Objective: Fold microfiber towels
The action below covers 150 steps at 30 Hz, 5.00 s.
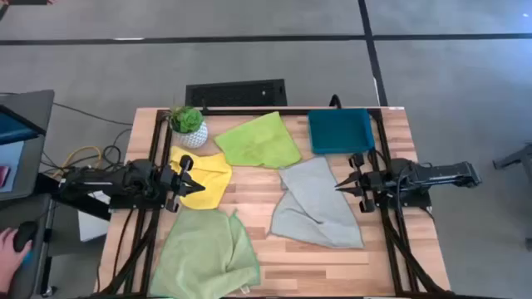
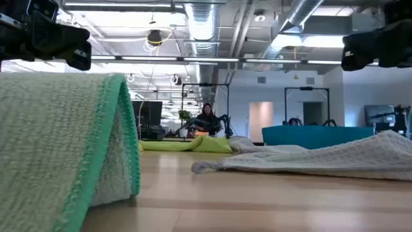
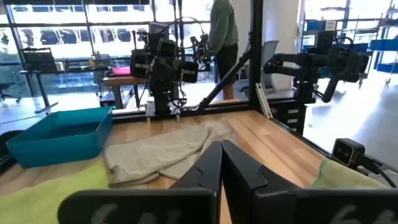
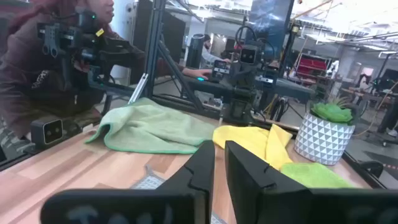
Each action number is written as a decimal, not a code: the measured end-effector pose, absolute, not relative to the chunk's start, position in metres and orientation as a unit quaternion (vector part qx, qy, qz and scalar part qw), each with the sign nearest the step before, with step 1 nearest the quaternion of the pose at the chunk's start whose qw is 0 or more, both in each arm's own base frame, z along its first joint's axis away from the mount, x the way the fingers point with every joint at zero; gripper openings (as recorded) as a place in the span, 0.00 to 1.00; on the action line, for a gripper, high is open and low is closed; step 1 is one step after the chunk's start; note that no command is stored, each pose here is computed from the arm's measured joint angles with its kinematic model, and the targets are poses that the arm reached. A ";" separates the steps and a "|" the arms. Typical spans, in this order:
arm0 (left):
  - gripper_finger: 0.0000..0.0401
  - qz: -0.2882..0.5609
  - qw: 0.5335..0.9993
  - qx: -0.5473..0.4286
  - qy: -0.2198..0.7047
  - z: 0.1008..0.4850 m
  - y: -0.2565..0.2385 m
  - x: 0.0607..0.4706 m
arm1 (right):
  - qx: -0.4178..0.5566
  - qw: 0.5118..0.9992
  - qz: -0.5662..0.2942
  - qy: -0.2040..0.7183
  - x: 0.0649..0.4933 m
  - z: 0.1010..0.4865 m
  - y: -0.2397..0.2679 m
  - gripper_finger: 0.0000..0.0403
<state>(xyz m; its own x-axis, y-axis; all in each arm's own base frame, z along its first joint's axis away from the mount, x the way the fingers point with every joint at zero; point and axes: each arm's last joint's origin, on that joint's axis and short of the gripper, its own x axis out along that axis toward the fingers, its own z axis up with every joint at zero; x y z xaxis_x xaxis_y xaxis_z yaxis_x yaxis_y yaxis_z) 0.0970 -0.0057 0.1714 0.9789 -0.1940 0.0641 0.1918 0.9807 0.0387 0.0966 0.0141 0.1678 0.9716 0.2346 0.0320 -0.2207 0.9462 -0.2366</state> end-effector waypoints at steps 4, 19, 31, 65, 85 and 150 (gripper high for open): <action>0.00 -0.097 0.995 0.016 -0.034 0.171 -0.006 0.097 | -0.117 0.986 0.115 -0.030 0.097 0.168 0.014 0.16; 0.00 -0.097 0.995 0.016 -0.034 0.171 -0.006 0.097 | -0.116 0.986 0.115 -0.030 0.097 0.168 0.014 0.16; 0.00 -0.097 0.995 0.016 -0.034 0.171 -0.006 0.097 | -0.117 0.986 0.116 -0.030 0.097 0.168 0.014 0.16; 0.00 -0.097 0.995 0.016 -0.034 0.171 -0.006 0.097 | -0.003 0.997 0.025 -0.077 0.071 0.244 0.006 0.16; 0.00 -0.001 0.999 0.019 -0.041 0.182 0.000 0.095 | -0.008 0.997 0.024 -0.068 0.072 0.241 0.006 0.10; 0.00 0.014 0.982 -0.058 0.177 0.273 0.000 0.193 | 0.328 0.798 -0.298 0.409 0.183 0.198 -0.041 0.42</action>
<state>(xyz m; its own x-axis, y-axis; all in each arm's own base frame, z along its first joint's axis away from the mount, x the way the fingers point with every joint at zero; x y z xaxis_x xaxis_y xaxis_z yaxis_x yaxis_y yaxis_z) 0.1926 0.0001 0.2734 0.9371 0.0061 -0.3490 -0.0471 0.9929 -0.1093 0.1827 -0.0410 0.1976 0.4882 -0.2076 -0.8477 0.7437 0.6072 0.2796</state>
